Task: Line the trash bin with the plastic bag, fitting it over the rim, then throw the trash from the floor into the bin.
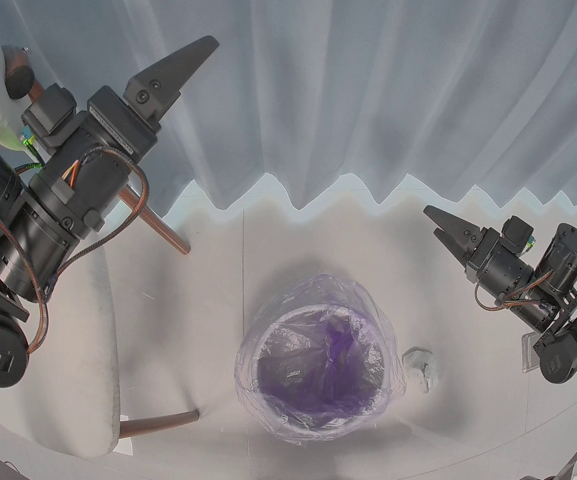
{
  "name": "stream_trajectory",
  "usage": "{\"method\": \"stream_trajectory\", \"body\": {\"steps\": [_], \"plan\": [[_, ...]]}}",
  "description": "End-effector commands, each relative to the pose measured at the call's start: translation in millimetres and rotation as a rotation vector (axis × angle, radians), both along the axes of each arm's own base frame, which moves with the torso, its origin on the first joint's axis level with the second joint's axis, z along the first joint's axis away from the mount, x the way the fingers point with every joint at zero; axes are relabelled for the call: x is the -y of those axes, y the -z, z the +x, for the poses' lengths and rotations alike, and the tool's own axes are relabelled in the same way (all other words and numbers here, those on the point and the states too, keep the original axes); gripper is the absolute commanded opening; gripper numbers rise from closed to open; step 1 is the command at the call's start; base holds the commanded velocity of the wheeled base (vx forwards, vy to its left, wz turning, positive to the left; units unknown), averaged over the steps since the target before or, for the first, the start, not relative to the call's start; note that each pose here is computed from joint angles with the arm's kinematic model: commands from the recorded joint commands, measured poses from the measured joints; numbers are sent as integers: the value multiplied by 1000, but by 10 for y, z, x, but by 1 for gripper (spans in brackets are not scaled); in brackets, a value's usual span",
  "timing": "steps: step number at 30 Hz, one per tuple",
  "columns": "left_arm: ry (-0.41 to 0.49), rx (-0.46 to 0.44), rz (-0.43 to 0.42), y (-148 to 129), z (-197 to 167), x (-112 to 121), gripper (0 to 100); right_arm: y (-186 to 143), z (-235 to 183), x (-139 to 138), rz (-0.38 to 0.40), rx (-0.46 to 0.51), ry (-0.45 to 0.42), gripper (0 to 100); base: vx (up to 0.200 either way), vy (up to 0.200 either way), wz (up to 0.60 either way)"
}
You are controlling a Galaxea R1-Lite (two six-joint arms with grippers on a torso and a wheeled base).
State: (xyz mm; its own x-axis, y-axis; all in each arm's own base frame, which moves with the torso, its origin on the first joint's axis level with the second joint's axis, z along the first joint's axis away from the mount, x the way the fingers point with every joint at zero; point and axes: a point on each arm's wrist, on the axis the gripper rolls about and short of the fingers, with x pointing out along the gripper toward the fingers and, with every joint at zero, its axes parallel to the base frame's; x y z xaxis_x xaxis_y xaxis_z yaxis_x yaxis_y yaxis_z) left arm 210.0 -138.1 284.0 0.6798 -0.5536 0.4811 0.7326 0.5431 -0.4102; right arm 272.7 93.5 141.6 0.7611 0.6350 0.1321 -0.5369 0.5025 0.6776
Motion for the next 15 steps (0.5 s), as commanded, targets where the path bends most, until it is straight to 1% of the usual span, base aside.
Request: {"method": "stream_trajectory", "body": {"steps": [1,8,15], "plan": [[-2,-8,-1,13,18,9,100,-78,-45,9,10,31,-3,100,-200,0,0],[14,-18,-20,3,14,7,100,-88,-66,11,12,33,-5,100,-200,0,0],[15,-31,-9,32,16,9,100,-91,-72,-1,13,32,-10,100,-200,0,0]]}}
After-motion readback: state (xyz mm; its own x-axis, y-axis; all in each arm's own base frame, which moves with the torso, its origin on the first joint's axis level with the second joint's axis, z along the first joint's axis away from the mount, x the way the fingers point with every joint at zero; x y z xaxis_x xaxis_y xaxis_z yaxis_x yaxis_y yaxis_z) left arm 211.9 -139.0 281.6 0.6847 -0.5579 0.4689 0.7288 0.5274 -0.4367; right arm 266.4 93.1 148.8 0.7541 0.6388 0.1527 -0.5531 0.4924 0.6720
